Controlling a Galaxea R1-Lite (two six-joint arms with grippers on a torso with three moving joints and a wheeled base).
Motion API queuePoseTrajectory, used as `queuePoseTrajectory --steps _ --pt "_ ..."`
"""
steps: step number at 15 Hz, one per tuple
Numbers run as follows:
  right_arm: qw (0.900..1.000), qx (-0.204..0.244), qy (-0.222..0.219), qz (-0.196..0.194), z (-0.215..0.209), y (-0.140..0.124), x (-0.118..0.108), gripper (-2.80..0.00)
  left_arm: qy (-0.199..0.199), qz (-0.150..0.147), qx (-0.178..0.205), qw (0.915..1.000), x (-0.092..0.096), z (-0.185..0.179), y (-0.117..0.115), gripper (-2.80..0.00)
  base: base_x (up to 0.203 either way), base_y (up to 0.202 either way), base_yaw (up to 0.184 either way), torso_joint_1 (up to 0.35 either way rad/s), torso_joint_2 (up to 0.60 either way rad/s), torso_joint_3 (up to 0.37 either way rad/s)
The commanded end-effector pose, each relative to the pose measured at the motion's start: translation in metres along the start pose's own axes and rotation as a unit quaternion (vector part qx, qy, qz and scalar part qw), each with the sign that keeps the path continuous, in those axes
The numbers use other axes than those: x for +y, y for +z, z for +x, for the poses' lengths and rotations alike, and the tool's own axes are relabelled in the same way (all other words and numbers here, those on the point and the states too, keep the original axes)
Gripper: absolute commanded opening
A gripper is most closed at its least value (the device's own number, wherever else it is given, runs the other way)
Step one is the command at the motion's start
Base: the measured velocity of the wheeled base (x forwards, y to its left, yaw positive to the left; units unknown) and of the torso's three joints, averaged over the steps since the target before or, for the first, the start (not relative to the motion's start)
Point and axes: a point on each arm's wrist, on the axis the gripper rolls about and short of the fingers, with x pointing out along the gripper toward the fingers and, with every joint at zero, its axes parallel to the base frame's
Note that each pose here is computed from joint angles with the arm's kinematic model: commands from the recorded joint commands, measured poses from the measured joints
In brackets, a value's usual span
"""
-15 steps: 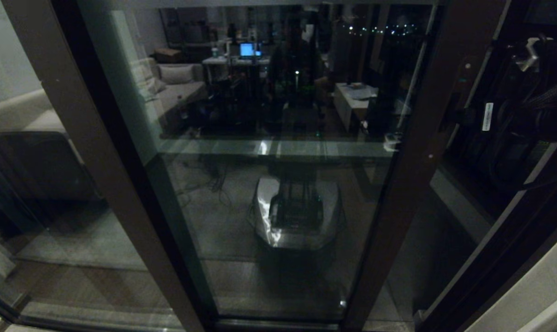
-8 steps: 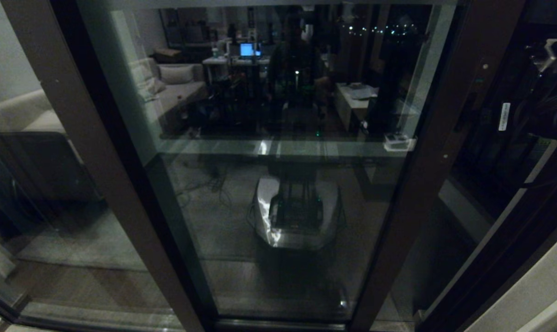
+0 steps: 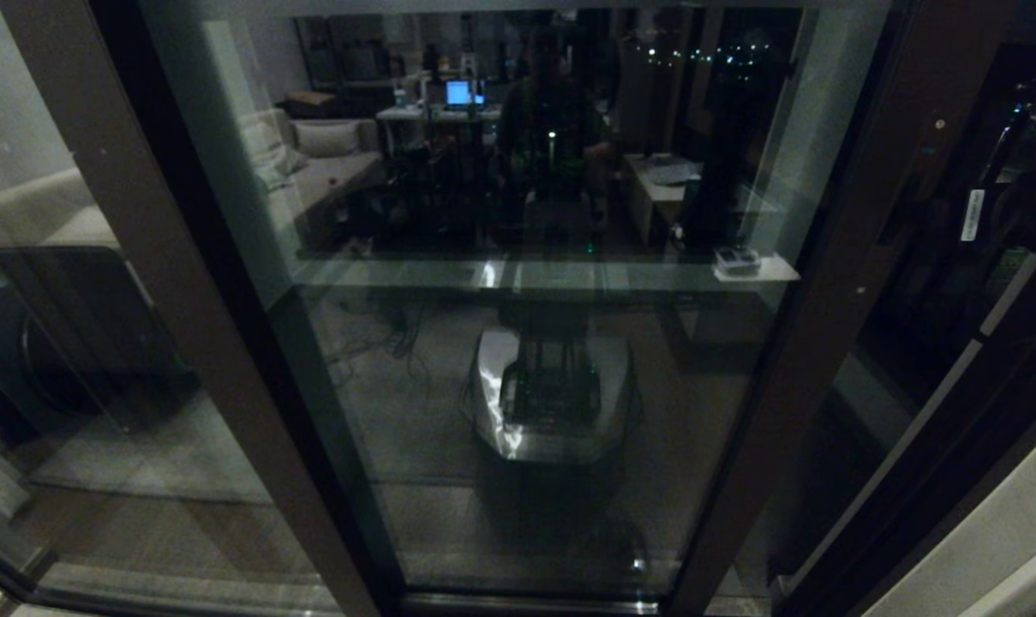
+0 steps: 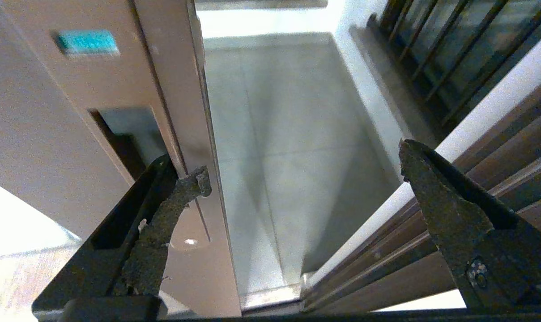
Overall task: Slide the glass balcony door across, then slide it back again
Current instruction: Close the slid door
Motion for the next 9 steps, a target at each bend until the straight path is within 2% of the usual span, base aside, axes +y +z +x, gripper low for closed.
queuePoseTrajectory --steps 1,9 --pt "1.0 0.002 -0.002 -0.002 0.003 -0.002 -0.006 0.0 0.0 0.0 0.0 1.0 0.0 0.0 0.0 -2.8 0.0 0.0 0.0 0.0 0.0 0.0" --pt "1.0 0.015 -0.014 -0.004 0.016 -0.01 -0.025 0.0 0.0 0.0 0.001 1.0 0.0 0.0 0.0 -2.8 0.0 0.0 0.0 0.0 0.0 0.0"
